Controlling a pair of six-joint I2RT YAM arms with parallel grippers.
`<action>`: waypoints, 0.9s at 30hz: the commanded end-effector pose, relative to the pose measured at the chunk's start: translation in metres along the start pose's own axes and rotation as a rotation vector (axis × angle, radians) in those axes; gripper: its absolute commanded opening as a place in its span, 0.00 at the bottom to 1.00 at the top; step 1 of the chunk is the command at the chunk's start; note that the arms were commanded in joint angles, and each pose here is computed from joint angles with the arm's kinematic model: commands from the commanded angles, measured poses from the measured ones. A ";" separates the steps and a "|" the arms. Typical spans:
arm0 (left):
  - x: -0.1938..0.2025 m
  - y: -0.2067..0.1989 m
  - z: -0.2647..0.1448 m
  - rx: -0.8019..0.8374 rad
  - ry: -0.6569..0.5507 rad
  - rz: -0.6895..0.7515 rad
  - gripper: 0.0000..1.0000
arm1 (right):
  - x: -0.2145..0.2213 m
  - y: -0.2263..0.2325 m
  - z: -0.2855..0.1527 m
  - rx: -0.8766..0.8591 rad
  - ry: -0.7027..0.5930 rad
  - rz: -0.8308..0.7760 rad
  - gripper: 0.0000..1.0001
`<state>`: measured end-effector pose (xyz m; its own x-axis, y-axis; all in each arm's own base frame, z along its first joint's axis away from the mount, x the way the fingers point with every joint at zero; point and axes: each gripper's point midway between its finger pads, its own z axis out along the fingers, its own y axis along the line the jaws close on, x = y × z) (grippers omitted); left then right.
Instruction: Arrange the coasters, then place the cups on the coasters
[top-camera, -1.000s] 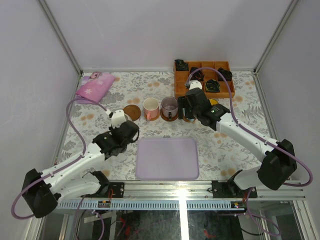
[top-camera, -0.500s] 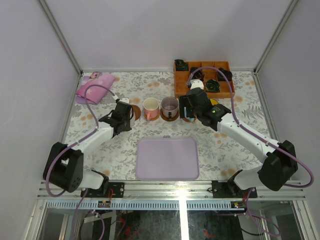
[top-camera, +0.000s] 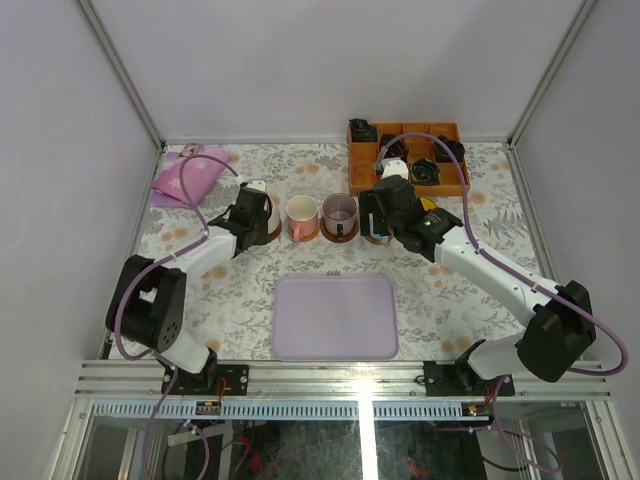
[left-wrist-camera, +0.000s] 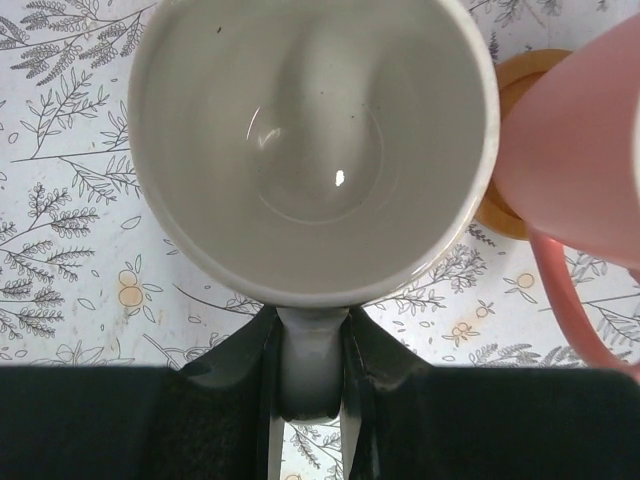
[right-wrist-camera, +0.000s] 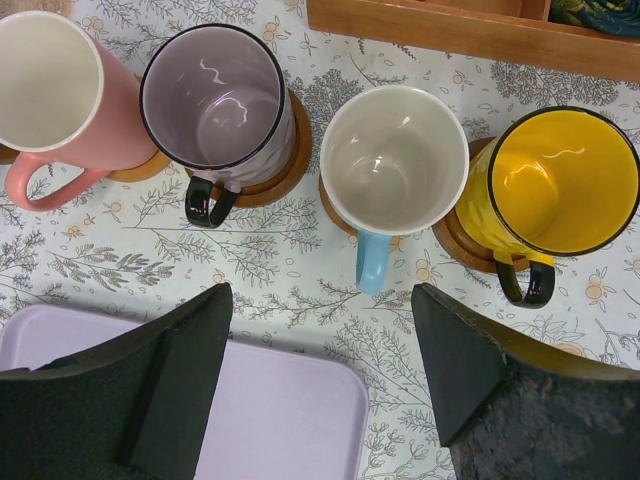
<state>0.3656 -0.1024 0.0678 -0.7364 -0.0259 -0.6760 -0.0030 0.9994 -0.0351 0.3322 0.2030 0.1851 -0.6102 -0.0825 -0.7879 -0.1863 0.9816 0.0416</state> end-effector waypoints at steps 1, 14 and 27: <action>-0.061 -0.006 0.002 0.024 -0.179 -0.025 0.00 | -0.024 -0.003 -0.008 0.011 -0.068 0.016 0.79; -0.059 -0.001 0.014 0.017 -0.167 -0.031 0.00 | -0.021 0.001 -0.002 0.001 -0.049 0.014 0.79; -0.050 0.000 0.019 0.014 -0.143 -0.047 0.00 | -0.017 0.001 -0.001 -0.002 -0.038 0.016 0.79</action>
<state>0.3772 -0.0964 0.0495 -0.7542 -0.0336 -0.6558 -0.0150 0.9993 -0.0339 0.3323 0.2034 0.1830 -0.6144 -0.0851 -0.7844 -0.1867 0.9816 0.0397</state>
